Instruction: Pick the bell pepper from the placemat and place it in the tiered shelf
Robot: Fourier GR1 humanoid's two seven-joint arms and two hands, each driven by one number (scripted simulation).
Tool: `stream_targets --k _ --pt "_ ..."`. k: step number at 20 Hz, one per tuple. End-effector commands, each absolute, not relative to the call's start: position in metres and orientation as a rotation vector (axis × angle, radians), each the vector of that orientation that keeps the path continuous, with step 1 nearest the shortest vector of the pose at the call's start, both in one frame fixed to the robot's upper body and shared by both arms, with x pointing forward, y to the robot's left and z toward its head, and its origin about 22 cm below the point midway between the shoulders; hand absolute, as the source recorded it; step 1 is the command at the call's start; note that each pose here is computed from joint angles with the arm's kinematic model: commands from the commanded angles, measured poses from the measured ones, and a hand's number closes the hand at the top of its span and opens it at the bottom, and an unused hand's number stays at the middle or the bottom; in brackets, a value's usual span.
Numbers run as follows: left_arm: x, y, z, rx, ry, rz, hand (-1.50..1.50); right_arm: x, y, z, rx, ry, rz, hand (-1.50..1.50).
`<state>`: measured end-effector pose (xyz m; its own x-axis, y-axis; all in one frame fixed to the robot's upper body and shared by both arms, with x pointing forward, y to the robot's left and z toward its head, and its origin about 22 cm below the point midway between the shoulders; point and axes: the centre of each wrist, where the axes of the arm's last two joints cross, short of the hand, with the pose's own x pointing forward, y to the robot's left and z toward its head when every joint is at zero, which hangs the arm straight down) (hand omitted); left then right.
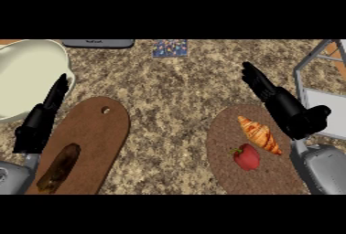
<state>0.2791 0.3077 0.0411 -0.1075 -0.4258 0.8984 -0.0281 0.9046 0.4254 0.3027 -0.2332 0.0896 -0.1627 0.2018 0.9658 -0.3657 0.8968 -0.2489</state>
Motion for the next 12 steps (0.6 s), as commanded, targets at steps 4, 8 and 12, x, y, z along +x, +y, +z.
stream_targets --k 4,8,12 --pt "0.261 0.313 -0.004 0.258 -1.342 -0.078 0.00 0.299 -0.297 0.138 0.061 -2.000 0.634 1.50" --pt "0.237 0.293 -0.039 0.128 -1.156 0.036 0.00 0.298 -0.366 0.149 -0.502 -1.833 0.748 1.50" --pt "0.256 0.289 -0.013 0.072 -1.133 0.037 0.00 0.294 -0.404 0.086 -0.207 -1.858 0.615 -1.50"
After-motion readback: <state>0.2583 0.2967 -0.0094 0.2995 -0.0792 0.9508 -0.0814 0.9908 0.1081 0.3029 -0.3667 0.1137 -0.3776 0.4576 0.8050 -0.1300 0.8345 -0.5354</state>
